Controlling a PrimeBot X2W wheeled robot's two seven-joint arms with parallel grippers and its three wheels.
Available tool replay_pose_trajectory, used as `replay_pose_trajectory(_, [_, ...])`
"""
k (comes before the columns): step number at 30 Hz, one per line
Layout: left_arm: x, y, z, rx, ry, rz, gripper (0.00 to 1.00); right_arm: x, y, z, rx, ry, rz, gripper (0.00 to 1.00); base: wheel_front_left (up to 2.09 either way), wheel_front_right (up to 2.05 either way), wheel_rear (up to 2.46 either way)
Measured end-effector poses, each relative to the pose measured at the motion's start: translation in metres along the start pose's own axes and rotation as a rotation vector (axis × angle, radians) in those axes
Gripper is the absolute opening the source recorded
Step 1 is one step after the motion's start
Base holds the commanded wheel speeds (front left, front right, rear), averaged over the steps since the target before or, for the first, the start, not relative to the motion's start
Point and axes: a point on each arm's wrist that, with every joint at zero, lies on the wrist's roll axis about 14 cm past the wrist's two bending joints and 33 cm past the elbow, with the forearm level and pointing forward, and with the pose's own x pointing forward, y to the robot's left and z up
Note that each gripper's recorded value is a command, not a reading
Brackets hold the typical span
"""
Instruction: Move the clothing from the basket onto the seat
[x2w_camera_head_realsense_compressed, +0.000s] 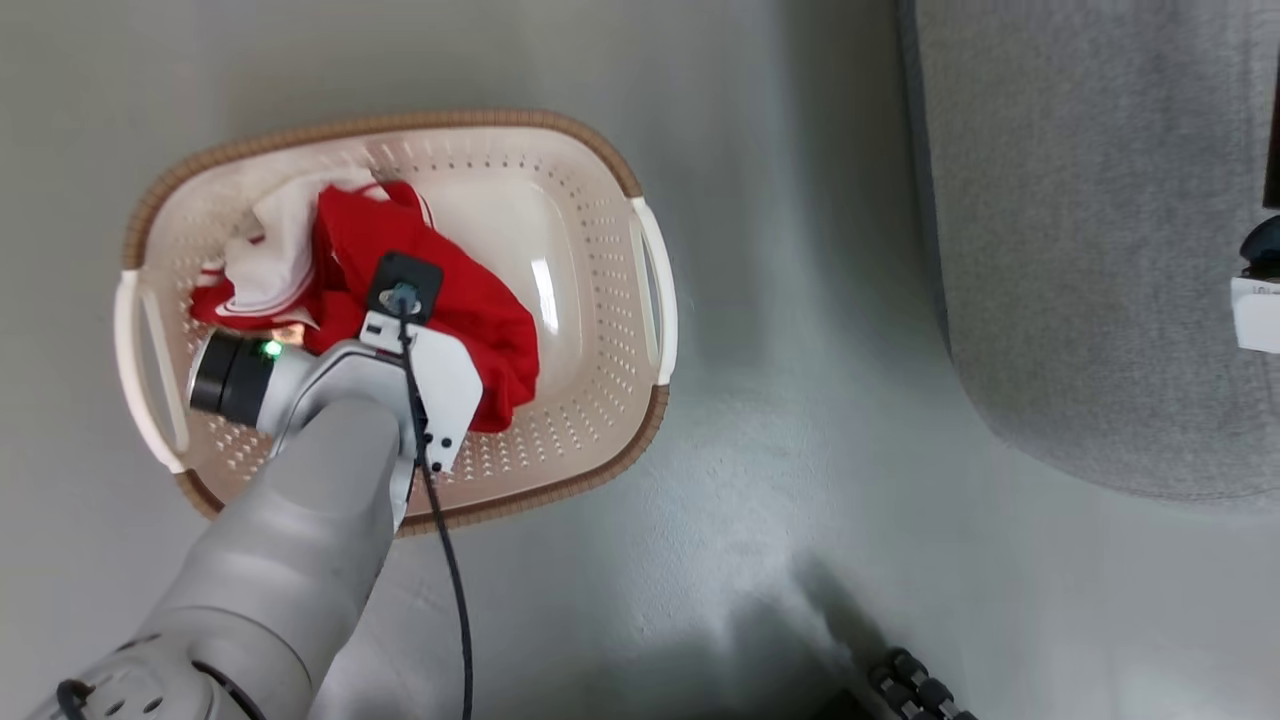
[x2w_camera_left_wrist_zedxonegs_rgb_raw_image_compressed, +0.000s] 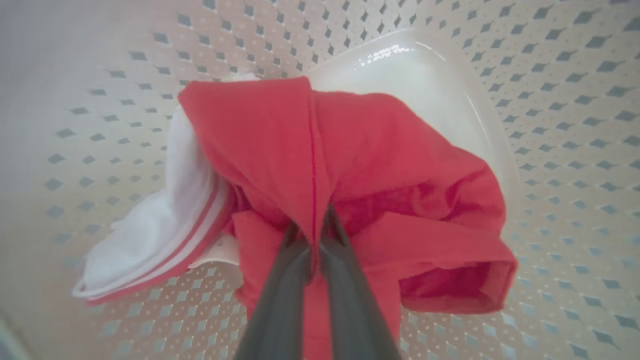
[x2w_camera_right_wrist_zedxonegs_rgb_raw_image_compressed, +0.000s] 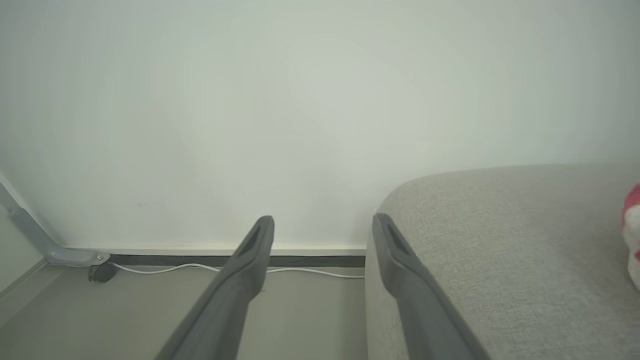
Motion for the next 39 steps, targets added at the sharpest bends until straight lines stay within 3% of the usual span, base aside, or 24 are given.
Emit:
replay_pose_trajectory(3, [-0.013, 0.005, 0.012, -0.081, -0.074, 0.023, 0.0, -0.002, 0.005, 0.013, 0.003, -0.019, 0.009, 1.0, 0.0, 0.0, 0.0])
replay_pose_trajectory(20, [-0.107, 0.011, 0.092, -0.22, -0.433, 0.057, 0.0, -0.033, 0.036, 0.062, 0.004, -0.068, 0.063, 1.0, 0.0, 0.0, 0.0])
replay_pose_trajectory(39, [-0.26, 0.016, 0.134, -0.258, -0.894, 0.16, 0.0, -0.09, 0.081, 0.085, 0.022, -0.077, 0.117, 1.0, 0.0, 0.0, 0.0])
